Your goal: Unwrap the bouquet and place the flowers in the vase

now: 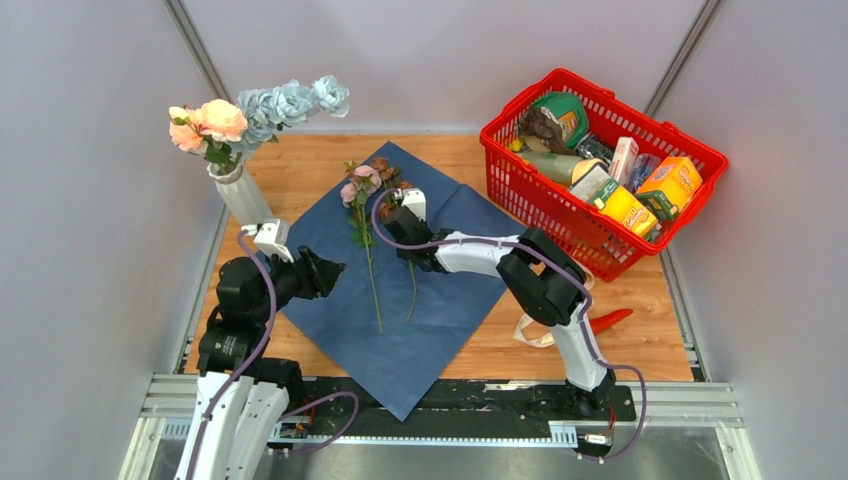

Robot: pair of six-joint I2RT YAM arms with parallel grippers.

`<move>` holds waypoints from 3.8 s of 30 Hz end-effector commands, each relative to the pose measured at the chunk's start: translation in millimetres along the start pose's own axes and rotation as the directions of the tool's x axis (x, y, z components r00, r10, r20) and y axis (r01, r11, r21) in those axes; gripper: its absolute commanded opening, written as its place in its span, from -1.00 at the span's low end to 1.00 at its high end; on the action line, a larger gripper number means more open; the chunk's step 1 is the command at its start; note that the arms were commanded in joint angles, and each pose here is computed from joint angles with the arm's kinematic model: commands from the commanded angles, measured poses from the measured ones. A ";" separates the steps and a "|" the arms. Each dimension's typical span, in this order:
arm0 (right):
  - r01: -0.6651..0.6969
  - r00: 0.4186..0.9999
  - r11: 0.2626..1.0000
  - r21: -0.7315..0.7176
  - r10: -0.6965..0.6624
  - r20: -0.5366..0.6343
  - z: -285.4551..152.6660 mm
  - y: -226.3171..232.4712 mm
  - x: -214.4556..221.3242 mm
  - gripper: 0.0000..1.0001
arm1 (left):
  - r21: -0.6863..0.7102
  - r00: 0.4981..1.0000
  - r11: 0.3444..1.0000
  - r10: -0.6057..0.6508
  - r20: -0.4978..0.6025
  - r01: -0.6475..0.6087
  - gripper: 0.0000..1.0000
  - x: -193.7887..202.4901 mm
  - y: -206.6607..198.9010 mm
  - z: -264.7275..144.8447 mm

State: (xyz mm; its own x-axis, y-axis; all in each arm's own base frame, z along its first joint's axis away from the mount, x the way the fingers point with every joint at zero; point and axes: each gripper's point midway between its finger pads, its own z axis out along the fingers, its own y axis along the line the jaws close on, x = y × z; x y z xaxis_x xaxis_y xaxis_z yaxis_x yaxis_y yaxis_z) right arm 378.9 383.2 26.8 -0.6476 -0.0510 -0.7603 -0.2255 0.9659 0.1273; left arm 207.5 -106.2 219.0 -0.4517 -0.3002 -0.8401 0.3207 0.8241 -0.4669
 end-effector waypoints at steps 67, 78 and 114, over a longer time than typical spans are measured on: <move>-0.141 0.925 0.577 -0.804 0.367 0.101 -303.3 77.6 -34.3 -0.10 | 0.548 0.993 0.834 -0.108 0.051 0.063 -1.00 -12.9 -127.7 26.2; -0.132 0.889 0.648 -0.750 0.412 0.199 -319.7 31.6 -43.2 1.00 | 0.189 0.889 0.918 0.259 0.378 -0.348 -1.00 -89.6 -91.2 32.5; -0.070 0.843 0.772 -0.632 0.384 0.376 -316.5 -18.5 -47.7 1.00 | -0.792 0.129 0.468 0.880 0.456 -0.392 -1.00 -302.4 -33.0 -46.2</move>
State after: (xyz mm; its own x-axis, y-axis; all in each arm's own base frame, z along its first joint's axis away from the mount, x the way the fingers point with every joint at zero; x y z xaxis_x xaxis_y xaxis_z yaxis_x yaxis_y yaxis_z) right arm 179.8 289.6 248.6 -0.4015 0.4032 -0.8223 -0.5769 0.5861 0.5690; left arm 307.0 -31.9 468.5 0.5292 0.4695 -0.7067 -0.2629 0.8827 0.3896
